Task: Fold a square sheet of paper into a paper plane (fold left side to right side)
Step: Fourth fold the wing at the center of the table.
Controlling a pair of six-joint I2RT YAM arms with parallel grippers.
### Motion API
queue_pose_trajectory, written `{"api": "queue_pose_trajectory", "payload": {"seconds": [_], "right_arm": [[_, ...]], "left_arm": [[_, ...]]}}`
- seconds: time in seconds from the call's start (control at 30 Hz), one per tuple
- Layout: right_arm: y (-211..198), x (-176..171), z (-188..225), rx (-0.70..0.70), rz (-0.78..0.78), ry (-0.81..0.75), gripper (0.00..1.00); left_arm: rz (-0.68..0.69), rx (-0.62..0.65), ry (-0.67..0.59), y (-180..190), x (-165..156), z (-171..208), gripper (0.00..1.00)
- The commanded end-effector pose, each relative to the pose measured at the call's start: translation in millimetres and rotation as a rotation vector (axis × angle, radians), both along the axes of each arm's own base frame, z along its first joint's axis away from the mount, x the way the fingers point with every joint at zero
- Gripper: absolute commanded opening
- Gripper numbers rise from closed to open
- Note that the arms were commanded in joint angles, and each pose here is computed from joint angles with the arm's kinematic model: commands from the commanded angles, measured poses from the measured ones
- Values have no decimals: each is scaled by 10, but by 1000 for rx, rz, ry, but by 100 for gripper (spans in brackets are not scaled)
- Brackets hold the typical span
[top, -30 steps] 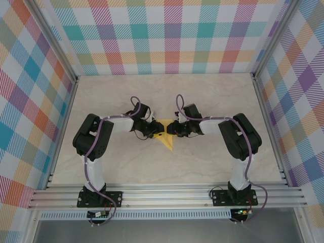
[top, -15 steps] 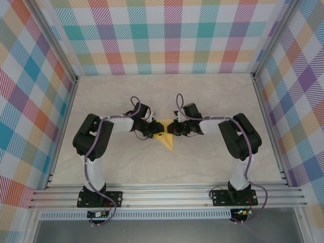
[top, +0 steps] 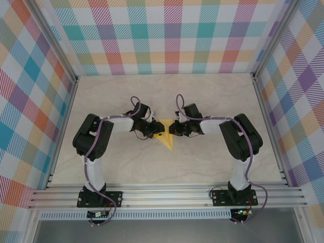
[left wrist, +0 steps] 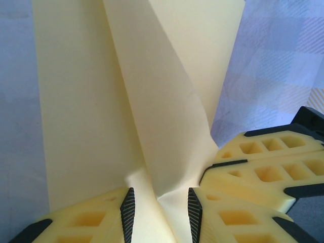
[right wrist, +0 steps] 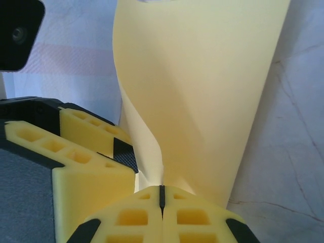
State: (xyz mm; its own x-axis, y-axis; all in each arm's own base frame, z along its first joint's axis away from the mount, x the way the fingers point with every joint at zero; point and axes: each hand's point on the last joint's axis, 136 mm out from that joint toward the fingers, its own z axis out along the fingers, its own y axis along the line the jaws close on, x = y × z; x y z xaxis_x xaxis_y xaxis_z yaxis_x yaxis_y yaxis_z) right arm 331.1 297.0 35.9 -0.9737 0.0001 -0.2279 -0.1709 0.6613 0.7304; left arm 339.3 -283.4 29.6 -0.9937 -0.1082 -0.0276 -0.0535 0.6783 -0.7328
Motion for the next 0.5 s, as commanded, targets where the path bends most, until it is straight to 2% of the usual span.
{"api": "queue_pose_trajectory", "payload": {"seconds": [0.0,0.47], "right_arm": [[-84,3,66,-20,0,-30,0],[-177,-42,-29,-80,10,-29,0]], "left_arm": [[-7,33,15,7,-64,-80,35],[-7,35,18,8,-66,-84,35]]}}
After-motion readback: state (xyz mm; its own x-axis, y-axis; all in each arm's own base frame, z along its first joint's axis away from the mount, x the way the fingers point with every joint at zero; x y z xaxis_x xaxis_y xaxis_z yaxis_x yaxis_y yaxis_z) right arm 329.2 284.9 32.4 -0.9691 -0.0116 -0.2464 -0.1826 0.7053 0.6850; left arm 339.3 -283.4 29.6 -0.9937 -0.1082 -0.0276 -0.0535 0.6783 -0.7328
